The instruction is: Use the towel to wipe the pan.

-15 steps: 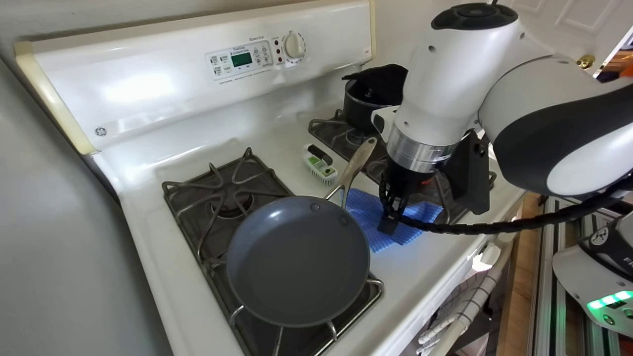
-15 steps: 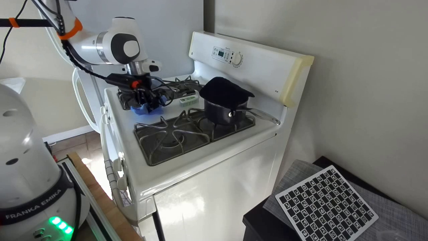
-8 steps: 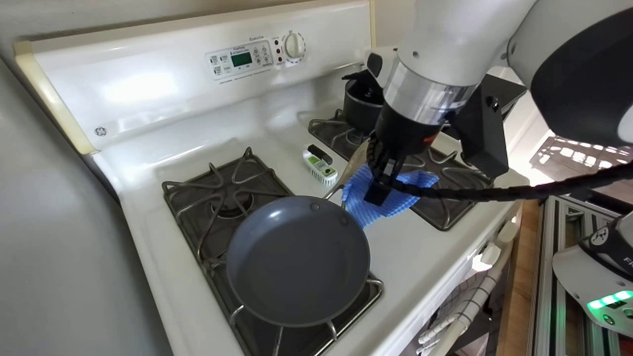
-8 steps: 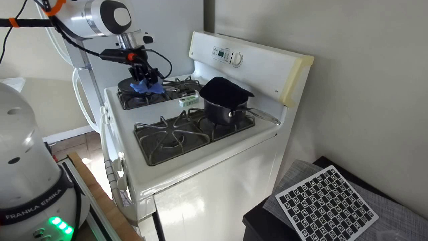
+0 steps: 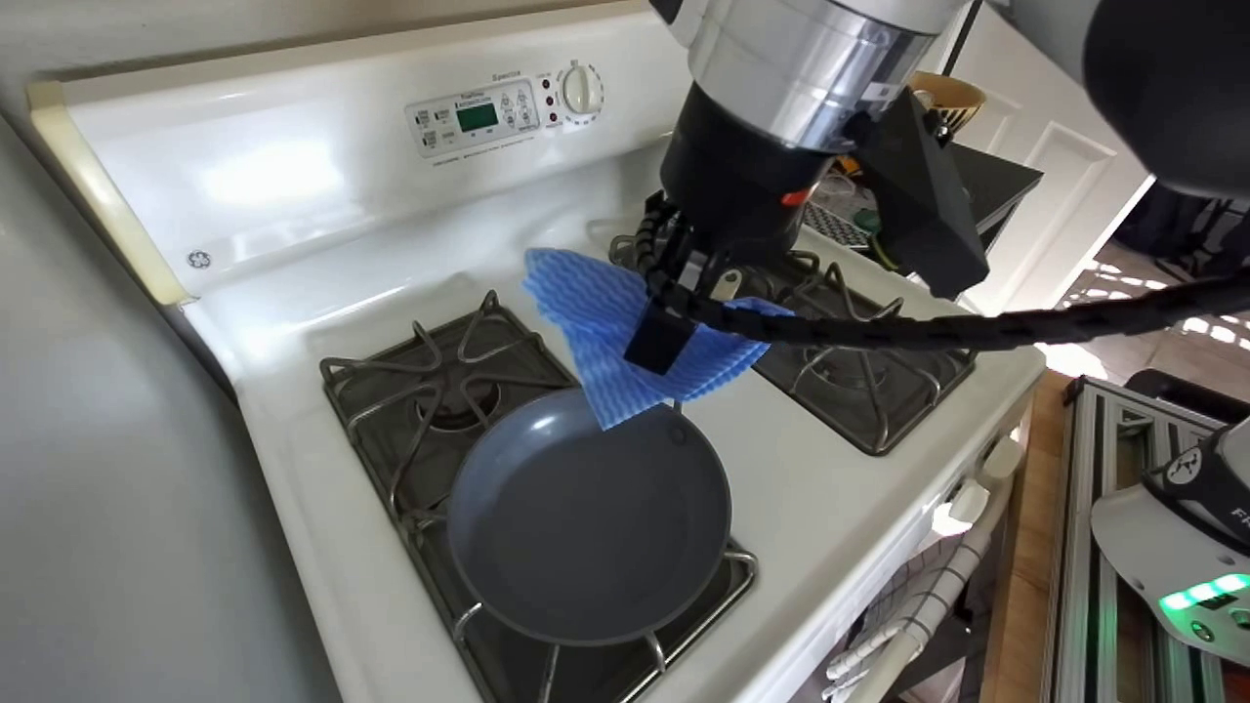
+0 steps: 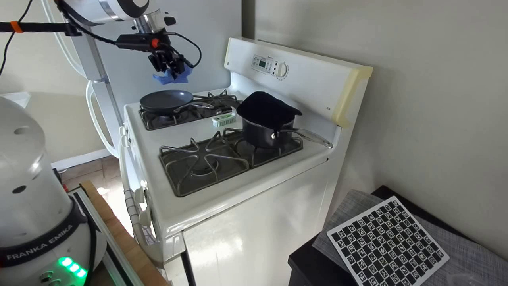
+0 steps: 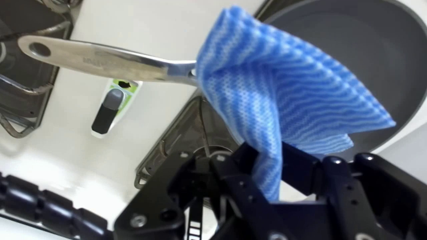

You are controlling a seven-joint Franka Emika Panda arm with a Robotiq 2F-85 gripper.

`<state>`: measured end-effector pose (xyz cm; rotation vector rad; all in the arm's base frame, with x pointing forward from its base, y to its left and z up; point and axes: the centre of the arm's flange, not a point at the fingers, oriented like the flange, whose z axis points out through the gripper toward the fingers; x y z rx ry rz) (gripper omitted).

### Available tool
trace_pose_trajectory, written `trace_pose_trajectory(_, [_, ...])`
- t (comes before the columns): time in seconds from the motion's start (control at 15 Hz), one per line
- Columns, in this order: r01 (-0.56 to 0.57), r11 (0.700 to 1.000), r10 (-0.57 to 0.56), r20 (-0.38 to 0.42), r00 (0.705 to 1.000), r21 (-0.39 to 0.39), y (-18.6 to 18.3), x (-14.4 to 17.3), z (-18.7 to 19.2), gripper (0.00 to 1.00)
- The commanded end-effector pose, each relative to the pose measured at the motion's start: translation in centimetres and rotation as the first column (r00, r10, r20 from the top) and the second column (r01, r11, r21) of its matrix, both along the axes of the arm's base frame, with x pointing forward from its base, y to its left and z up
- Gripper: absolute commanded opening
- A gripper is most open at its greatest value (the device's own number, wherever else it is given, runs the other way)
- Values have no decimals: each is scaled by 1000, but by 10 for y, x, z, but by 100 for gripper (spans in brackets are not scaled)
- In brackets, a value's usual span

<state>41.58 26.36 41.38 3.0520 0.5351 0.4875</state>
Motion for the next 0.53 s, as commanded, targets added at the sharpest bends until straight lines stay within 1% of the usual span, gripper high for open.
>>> trace_pose_trajectory(0.0, [-49, 998, 50, -17, 999, 46, 26, 20, -16, 1])
trace_pose_trajectory(0.27, [-90, 992, 95, -58, 994, 87, 46, 26, -46, 1])
trace_pose_trajectory(0.47, [-126, 987, 134, -82, 988, 102, 60, 25, -62, 1])
